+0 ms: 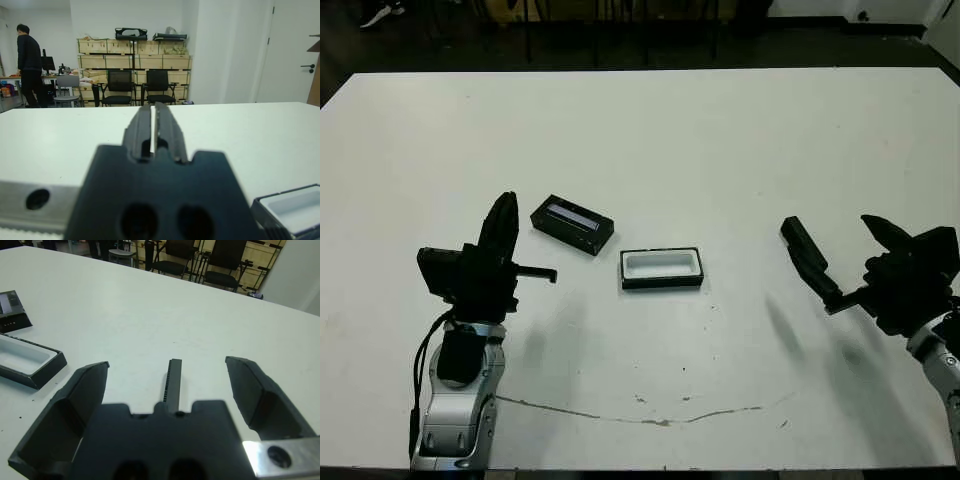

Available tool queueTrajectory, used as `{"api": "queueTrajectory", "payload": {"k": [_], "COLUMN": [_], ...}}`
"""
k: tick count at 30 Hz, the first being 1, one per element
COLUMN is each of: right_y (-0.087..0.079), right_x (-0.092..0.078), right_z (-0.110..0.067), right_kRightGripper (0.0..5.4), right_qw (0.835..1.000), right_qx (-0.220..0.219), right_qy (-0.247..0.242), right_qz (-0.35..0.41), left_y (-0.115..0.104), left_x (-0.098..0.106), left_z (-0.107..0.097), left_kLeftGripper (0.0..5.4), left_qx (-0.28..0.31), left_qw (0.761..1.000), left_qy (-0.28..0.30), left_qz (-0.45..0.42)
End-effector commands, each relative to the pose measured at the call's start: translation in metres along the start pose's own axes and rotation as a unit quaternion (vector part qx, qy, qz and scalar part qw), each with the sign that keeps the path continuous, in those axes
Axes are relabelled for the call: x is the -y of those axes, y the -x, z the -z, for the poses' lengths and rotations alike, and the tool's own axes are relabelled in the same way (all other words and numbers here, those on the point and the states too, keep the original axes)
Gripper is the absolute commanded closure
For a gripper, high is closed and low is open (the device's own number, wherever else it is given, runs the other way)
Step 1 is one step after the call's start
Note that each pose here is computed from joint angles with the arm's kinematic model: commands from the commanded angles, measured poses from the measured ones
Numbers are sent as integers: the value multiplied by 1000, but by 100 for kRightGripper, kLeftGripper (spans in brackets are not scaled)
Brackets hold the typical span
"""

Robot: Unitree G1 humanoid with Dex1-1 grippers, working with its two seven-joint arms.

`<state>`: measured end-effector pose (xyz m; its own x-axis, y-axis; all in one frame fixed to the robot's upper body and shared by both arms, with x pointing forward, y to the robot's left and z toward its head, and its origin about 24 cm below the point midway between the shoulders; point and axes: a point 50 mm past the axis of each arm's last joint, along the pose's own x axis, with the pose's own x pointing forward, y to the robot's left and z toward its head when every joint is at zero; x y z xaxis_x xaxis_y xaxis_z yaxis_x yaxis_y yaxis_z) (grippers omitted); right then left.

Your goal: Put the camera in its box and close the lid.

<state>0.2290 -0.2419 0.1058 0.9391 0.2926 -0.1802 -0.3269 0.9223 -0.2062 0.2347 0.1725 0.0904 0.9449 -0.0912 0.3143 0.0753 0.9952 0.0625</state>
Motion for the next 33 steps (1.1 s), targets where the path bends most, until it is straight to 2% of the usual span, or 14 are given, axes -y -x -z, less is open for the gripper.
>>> {"api": "queueTrajectory", "payload": {"k": [1, 8, 15, 21, 26, 33], "right_y": [-1, -6, -12, -14, -16, -19], "right_x": [-4, -6, -7, -8, -8, -8], "right_z": [6, 16, 27, 31, 37, 41], "right_kRightGripper": [1, 1, 12, 7, 68, 198], "right_qw": [1000, 1000, 999, 999, 999, 999], "right_qx": [-15, -25, -33, -44, -42, -41], "right_qy": [-6, -12, 3, -4, -15, -6], "right_qz": [-3, -1, -1, -2, 0, 11], "left_y": [3, 3, 4, 5, 6, 7], "left_x": [-2, -2, -2, -1, -2, -3], "left_z": [5, 5, 5, 4, 6, 5], "left_kLeftGripper": [540, 540, 540, 540, 540, 540], "left_qx": [-17, -21, -24, -23, -23, -26], "left_qw": [1000, 1000, 1000, 1000, 1000, 1000], "left_qy": [-2, -1, 4, 2, 10, 2], "left_qz": [-4, -5, -3, -5, -2, -1]}}
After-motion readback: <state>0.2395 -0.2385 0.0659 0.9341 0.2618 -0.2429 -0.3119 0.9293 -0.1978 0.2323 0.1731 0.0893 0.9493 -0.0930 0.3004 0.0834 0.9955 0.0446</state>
